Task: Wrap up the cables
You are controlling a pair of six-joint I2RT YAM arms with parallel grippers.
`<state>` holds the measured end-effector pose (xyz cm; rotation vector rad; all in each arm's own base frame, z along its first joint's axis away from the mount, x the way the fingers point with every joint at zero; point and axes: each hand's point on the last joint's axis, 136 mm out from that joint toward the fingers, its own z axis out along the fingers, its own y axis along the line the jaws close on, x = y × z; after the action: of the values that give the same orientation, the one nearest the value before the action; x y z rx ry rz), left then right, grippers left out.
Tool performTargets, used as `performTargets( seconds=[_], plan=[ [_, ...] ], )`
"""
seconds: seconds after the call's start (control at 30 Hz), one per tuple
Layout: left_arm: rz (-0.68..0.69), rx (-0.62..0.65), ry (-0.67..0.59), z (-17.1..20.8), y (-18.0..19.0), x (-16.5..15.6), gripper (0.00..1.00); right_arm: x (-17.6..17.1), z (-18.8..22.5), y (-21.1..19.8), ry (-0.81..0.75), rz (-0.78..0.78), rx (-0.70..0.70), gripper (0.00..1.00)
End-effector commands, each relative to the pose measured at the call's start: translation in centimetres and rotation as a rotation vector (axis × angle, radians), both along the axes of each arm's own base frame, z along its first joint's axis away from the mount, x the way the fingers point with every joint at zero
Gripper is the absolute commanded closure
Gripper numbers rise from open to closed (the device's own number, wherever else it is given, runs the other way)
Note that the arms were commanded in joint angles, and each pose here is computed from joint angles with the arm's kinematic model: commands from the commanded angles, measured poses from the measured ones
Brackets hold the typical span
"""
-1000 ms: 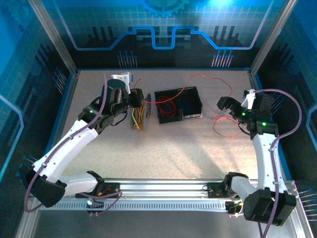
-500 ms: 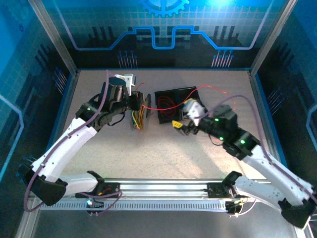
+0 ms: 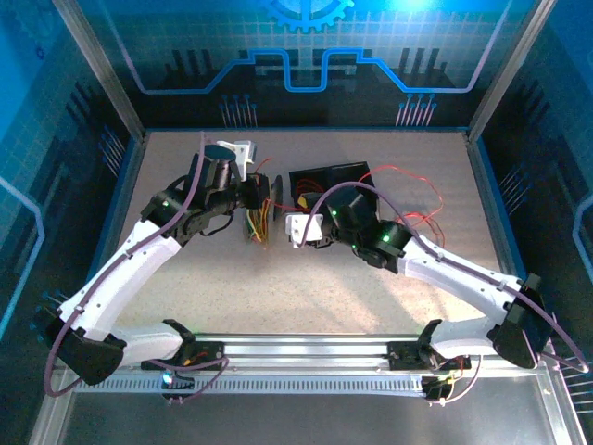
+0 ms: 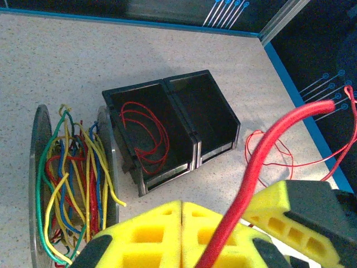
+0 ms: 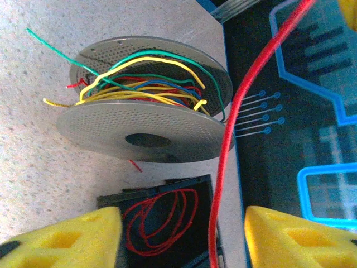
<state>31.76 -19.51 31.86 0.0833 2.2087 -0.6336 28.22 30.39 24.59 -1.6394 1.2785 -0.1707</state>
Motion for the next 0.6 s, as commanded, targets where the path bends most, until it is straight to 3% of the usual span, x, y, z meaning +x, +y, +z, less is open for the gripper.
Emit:
performTargets(
  seconds=[0.0,0.03,0.13,0.2,0.27,0.33,0.43,0.5,0.57],
  plan=[
    [-0.014,-0.025,-0.008,0.7,-0.2,-0.4,1.00,0.9,1.2,0.8,-0.070,-0.002,0.001,0.61],
    [-0.020,-0.040,-0.007,0.8,-0.4,-0.4,1.00,1.0,0.9,0.8,-0.069,-0.010,0.003,0.71],
    [-0.034,-0.081,-0.001,1.2,-0.9,-0.4,1.00,1.0,0.0,0.9,-0.054,-0.020,0.021,0.82],
    [-0.032,-0.099,-0.001,1.2,-1.0,-0.2,1.00,0.7,-0.4,1.0,-0.026,-0.028,0.035,1.00],
    [-0.028,-0.110,0.007,1.1,-0.9,-0.2,0.95,-0.3,-0.9,1.3,0.029,-0.017,0.062,1.00],
    [-0.020,-0.118,0.007,1.1,-0.5,-0.1,0.58,-1.7,-1.6,1.5,0.122,0.002,0.092,1.00],
    [0.006,-0.113,-0.010,1.4,0.5,-0.3,0.19,-4.5,-3.5,1.6,0.296,0.057,0.073,1.00],
    [0.035,-0.107,-0.028,1.8,1.4,-0.6,0.01,-5.8,-4.4,1.4,0.388,0.073,0.058,1.00],
    [0.067,-0.104,-0.043,2.0,2.6,-1.1,0.01,-6.0,-5.0,1.4,0.434,0.046,0.065,1.00]
  ],
)
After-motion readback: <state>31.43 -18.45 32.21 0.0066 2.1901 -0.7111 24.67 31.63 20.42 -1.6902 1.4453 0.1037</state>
